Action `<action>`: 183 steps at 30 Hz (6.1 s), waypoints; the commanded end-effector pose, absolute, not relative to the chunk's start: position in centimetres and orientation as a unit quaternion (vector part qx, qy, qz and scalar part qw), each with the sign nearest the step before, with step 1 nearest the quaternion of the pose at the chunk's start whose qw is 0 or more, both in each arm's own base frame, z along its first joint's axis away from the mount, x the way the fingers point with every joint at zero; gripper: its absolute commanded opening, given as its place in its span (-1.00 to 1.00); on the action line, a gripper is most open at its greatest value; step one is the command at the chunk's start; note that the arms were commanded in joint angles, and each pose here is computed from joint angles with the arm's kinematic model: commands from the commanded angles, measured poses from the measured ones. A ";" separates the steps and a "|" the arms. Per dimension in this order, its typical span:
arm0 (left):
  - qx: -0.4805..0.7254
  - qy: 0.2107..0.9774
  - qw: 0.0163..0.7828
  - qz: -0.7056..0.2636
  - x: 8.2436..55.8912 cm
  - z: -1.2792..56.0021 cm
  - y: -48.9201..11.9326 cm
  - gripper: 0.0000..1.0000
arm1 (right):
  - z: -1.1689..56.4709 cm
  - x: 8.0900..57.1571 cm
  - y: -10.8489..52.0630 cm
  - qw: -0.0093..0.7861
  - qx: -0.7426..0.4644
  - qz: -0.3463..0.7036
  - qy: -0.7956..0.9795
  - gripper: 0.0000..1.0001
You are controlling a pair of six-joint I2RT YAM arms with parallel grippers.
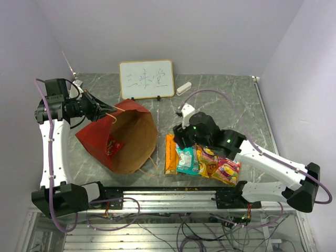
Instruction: Take the snacks out of the paper bag
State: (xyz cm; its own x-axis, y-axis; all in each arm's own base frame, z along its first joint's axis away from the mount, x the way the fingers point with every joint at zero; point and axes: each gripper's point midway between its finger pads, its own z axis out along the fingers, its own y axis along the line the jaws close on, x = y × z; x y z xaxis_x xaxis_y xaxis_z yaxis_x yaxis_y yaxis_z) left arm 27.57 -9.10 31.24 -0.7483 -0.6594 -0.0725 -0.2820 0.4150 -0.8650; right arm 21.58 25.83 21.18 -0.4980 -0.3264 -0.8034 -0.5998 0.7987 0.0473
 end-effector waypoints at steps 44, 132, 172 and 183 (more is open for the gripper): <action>-0.255 0.852 0.175 -0.423 25.3 31.0 -8.7 -0.86 | 9.4 24.9 58.4 0.597 -0.754 0.091 0.258 -0.57; -0.254 0.827 0.214 -0.453 27.8 31.5 -9.3 -0.86 | 16.2 14.5 24.5 0.376 -0.644 0.129 0.654 -0.76; -0.263 0.767 0.242 -0.533 29.2 37.4 -10.4 -0.86 | 22.9 17.4 25.7 0.507 -0.588 0.114 0.620 0.72; -0.297 0.640 0.274 -0.653 31.7 49.2 -10.5 -0.86 | 30.1 22.8 26.8 0.644 -0.366 0.121 0.661 0.96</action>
State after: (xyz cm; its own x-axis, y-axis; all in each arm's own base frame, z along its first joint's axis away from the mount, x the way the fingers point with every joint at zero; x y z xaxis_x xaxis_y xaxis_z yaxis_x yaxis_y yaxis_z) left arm 32.02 -10.03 43.51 -0.6715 -0.7405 -0.0252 -0.1103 0.1336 -0.9849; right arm 20.73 26.58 24.23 0.0998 -0.5404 -0.8355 -0.7495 0.5115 -0.4204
